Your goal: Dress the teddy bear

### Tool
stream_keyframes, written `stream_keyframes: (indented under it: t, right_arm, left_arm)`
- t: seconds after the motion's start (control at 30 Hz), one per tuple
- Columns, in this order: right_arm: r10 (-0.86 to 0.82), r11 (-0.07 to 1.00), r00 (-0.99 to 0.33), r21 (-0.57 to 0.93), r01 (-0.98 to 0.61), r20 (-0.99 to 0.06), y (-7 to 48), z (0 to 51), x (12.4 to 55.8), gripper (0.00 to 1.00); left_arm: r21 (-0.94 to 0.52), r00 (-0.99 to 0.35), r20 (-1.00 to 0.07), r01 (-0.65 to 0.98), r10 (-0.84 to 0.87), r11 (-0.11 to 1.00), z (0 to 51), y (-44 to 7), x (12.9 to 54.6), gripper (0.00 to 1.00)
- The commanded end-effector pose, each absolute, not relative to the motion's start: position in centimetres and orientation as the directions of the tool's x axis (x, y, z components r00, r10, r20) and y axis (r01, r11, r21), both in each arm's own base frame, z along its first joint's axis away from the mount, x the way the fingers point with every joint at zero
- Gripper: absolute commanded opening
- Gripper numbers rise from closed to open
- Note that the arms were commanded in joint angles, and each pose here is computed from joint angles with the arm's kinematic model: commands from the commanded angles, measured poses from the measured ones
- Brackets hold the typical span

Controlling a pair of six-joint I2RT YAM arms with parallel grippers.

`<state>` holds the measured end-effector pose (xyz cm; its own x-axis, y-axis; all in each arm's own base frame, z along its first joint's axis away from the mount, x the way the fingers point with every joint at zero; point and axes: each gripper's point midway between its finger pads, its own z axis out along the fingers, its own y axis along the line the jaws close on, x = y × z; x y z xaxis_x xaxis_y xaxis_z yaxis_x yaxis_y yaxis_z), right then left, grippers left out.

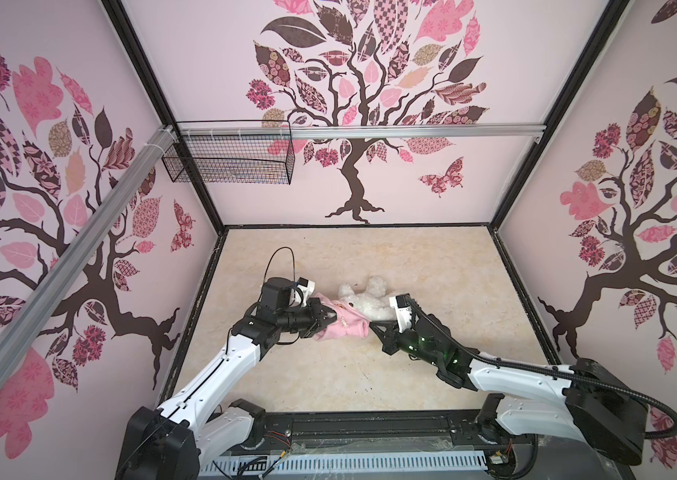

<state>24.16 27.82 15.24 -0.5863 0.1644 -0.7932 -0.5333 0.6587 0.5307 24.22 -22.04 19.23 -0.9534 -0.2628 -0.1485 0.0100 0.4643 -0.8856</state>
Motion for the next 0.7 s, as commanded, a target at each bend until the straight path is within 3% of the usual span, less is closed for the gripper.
stream_keyframes:
  t: [0.0,0.17,0.33,0.4,0.5,0.57,0.67]
  right_arm:
    - [0.061,0.917,-0.653,0.3,-0.262,-0.755,19.1,7.0,25.9,0.0]
    - [0.03,0.884,-0.645,0.321,-0.34,-0.764,21.2,8.1,26.3,0.0]
    - [-0.023,0.648,-0.614,0.455,-0.61,-0.789,26.7,10.3,23.6,0.0]
    - [-0.036,0.707,-0.645,0.437,-0.556,-0.763,25.6,8.7,24.0,0.0]
    - [0.04,0.832,-0.739,0.433,-0.348,-0.672,21.1,5.3,25.7,0.0]
    - [0.116,0.861,-0.775,0.452,-0.233,-0.621,18.5,3.8,26.3,0.0]
    - [0.143,0.889,-0.769,0.423,-0.177,-0.623,17.2,3.4,26.6,0.0]
  left_arm:
    - [-0.876,-0.906,-0.344,0.213,-0.249,0.433,24.2,-21.6,26.1,0.0]
    - [-0.879,-0.902,-0.352,0.226,-0.251,0.421,23.3,-22.0,26.8,0.0]
    - [-0.856,-0.878,-0.352,0.163,-0.324,0.49,20.2,-21.9,27.1,0.0]
    - [-0.866,-0.876,-0.325,0.125,-0.356,0.485,19.4,-21.6,27.1,0.0]
    - [-0.884,-0.846,-0.3,0.073,-0.44,0.463,19.3,-19.7,27.6,0.0]
    - [-0.884,-0.838,-0.303,0.07,-0.454,0.462,19.2,-19.0,27.4,0.0]
    - [-0.879,-0.866,-0.286,0.066,-0.41,0.472,18.3,-19.4,26.7,0.0]
